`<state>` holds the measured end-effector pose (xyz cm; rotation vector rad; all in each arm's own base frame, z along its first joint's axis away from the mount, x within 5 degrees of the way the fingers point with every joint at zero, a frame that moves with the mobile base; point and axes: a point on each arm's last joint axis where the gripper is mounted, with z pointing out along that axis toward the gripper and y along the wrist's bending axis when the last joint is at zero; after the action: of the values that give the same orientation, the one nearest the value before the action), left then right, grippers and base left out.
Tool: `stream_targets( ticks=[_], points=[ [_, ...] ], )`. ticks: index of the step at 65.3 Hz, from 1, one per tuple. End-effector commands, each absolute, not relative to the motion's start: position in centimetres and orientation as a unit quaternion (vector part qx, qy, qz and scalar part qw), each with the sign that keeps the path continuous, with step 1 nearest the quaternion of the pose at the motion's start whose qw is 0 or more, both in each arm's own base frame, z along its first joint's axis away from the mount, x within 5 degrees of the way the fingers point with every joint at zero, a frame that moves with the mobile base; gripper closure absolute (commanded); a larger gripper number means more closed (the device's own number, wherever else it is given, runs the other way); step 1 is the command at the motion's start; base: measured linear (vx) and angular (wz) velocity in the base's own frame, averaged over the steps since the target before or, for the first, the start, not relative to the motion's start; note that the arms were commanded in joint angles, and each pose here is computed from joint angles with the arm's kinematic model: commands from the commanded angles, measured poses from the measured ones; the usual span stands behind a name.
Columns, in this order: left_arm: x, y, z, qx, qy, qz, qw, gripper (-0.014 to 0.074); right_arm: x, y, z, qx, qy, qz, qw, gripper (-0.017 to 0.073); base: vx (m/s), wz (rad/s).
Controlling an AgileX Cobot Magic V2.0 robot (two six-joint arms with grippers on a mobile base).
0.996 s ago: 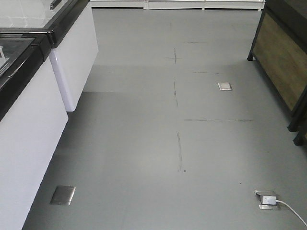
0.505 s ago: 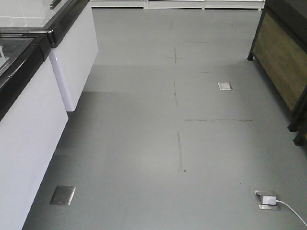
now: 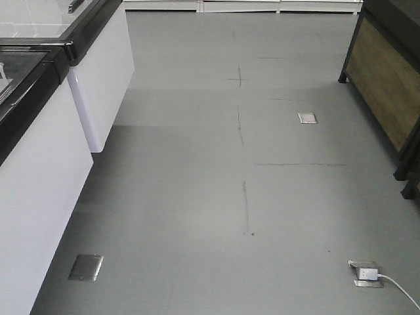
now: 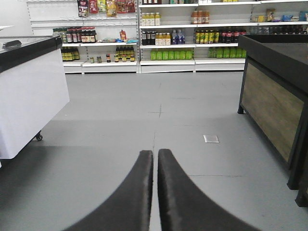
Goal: Left arm holds basket, right arm returns cookies
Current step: 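Close the left gripper on the light-blue basket handle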
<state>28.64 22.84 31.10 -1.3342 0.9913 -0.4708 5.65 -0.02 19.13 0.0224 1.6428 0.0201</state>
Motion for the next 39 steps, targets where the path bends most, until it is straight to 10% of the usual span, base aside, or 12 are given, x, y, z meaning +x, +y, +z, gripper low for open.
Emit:
stream_targets(
  ticks=[1,39],
  points=[
    [28.51,22.76,33.87,-0.543,0.392,-0.238,0.704,0.0101,5.68,-0.02,19.27,0.006,0.709,0.004,0.705,0.0566,0.00,0.00],
    [28.90,23.11,33.33,-0.542,0.378,-0.247,0.709,0.0349,5.68,-0.02,19.27,0.006,0.709,0.004,0.705,0.0566,0.00,0.00]
  ],
)
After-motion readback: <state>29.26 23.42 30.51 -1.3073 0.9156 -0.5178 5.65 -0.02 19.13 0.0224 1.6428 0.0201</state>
